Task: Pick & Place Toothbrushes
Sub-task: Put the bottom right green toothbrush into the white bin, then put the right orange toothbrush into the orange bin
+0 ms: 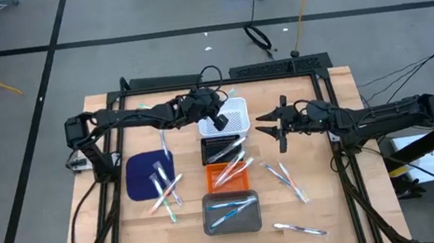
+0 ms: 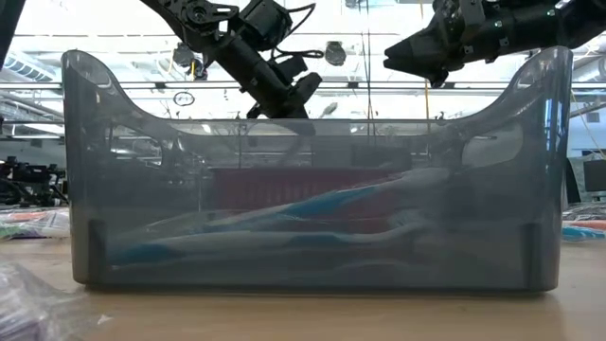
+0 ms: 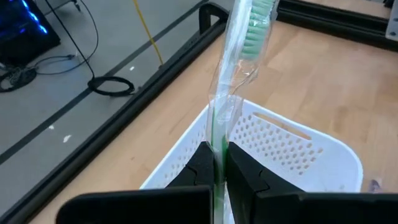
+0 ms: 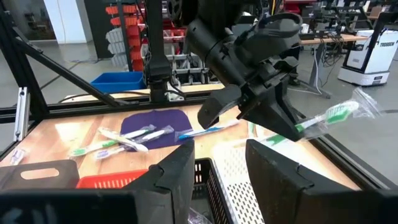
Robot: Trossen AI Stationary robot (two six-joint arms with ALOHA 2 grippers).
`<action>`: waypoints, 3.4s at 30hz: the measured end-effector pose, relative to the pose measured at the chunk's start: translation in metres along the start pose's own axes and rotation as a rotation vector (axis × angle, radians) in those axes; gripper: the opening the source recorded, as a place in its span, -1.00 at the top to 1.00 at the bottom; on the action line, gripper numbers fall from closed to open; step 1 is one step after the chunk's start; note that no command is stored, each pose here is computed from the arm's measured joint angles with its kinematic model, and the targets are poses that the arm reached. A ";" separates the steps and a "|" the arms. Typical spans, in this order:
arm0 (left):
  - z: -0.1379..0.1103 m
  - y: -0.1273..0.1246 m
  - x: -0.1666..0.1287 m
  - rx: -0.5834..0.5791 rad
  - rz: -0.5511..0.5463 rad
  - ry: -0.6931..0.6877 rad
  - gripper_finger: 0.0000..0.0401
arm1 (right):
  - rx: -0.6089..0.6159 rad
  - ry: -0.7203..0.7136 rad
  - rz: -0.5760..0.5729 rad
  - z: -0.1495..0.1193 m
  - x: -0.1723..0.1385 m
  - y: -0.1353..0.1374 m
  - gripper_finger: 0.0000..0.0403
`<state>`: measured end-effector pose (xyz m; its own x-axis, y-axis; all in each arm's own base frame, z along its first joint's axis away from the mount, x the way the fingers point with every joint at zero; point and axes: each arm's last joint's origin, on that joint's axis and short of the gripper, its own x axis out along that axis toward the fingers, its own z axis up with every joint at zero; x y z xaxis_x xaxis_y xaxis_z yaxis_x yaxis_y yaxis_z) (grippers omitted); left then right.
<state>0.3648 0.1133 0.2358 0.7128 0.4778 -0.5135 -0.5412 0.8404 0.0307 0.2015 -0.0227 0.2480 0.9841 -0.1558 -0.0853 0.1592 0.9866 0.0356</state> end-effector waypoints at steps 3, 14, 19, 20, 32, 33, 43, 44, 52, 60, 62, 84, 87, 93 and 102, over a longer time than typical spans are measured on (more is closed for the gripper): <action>-0.004 -0.001 0.006 -0.006 0.001 0.014 0.98 | 0.000 0.000 0.000 0.000 0.000 0.000 0.33; -0.014 -0.003 0.016 -0.022 0.007 0.051 0.70 | 0.000 0.000 0.000 0.000 0.000 0.000 0.34; -0.015 -0.003 0.016 -0.026 0.007 0.060 0.58 | 0.000 0.000 0.000 0.000 0.000 0.000 0.34; -0.015 -0.002 0.016 -0.031 0.008 0.064 0.56 | 0.000 0.000 0.000 0.000 0.000 0.000 0.34; -0.016 -0.002 0.016 -0.013 0.009 0.071 0.22 | 0.067 0.109 0.057 -0.010 -0.001 0.002 0.35; -0.016 -0.003 0.016 -0.005 0.008 0.071 0.21 | 0.087 0.137 0.083 -0.013 -0.001 0.002 0.35; -0.016 -0.014 0.011 0.014 -0.130 0.085 0.21 | 0.280 0.511 0.202 -0.044 -0.013 0.021 0.36; -0.015 -0.015 0.010 0.015 -0.144 0.082 0.21 | 0.308 0.555 0.201 -0.047 -0.015 0.023 0.36; -0.012 -0.031 -0.003 0.043 -0.197 0.066 0.21 | 0.525 0.873 0.090 -0.069 -0.035 0.040 0.36; -0.014 -0.046 -0.008 0.072 -0.233 0.061 0.21 | 0.642 1.012 0.049 -0.076 -0.047 0.052 0.36; -0.014 -0.049 -0.010 0.076 -0.240 0.061 0.21 | 0.669 1.027 0.053 -0.079 -0.049 0.055 0.36; -0.015 -0.055 -0.012 0.101 -0.255 0.058 0.21 | 0.822 1.013 0.086 -0.127 -0.061 0.057 0.36; -0.015 -0.055 -0.012 0.102 -0.255 0.058 0.21 | 0.814 1.013 0.087 -0.128 -0.061 0.057 0.44; -0.015 -0.055 -0.012 0.103 -0.254 0.058 0.21 | 0.768 1.000 0.104 -0.128 -0.061 0.057 0.95; -0.015 -0.055 -0.012 0.102 -0.255 0.058 0.21 | 0.753 0.978 0.095 -0.127 -0.061 0.056 1.00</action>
<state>0.3791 0.0575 0.2271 0.7917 0.2351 -0.5638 -0.2981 0.9543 -0.0208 0.1407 0.0485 0.1287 0.5733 0.3359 -0.7473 0.4145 0.6678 0.6182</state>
